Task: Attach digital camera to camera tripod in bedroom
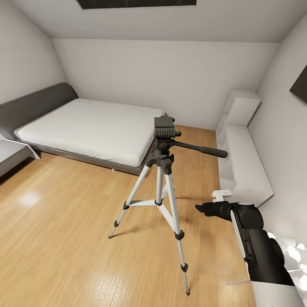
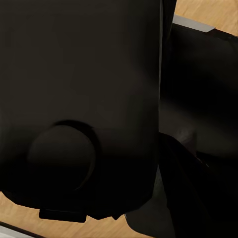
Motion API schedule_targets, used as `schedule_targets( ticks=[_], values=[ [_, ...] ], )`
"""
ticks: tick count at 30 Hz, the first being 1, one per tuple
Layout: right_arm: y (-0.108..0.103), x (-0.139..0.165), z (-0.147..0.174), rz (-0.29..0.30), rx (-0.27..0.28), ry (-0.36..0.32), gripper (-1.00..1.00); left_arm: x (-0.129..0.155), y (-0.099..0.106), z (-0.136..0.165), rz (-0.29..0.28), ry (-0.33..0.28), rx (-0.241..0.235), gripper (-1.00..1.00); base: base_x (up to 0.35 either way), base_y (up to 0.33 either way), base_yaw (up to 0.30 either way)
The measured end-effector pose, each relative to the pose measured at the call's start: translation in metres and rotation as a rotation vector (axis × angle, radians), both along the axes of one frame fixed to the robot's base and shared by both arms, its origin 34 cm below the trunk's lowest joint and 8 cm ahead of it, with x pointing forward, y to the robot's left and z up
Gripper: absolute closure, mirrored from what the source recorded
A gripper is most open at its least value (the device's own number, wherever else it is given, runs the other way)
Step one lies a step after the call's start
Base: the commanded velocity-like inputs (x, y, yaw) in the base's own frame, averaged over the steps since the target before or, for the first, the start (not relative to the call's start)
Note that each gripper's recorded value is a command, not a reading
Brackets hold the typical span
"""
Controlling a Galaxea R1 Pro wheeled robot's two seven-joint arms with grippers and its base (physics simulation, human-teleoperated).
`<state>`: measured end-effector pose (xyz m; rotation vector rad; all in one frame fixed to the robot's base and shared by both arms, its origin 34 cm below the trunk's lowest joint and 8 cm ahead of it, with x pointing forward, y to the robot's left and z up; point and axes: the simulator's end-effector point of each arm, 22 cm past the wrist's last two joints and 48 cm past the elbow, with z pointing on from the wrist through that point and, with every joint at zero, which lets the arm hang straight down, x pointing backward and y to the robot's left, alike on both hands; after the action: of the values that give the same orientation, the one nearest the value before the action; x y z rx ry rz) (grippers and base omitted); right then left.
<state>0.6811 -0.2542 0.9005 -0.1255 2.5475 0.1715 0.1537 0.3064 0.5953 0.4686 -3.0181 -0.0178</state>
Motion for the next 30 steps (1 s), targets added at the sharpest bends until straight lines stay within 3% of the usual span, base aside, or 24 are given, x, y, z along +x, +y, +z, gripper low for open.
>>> schedule_targets(
  ticks=[14, 20, 30],
  values=[
    [-0.0066, 0.0008, 0.0027, 0.001, -0.010, -0.006, -1.00, 0.0002, 0.0002, 0.0000, -0.001, 0.000, 0.000, 1.00, 0.000, 0.000, 0.000],
    [-0.0010, 0.0004, 0.0047, 0.022, 0.013, -0.008, -1.00, 0.0004, 0.0003, 0.0000, -0.001, 0.000, 0.000, 1.00, 0.000, 0.000, 0.000],
    [-0.0077, 0.0011, 0.0081, 0.080, -0.005, -0.022, -1.00, 0.0007, 0.0003, -0.0001, -0.002, -0.001, 0.000, 1.00, 0.000, 0.000, 0.000]
  ],
)
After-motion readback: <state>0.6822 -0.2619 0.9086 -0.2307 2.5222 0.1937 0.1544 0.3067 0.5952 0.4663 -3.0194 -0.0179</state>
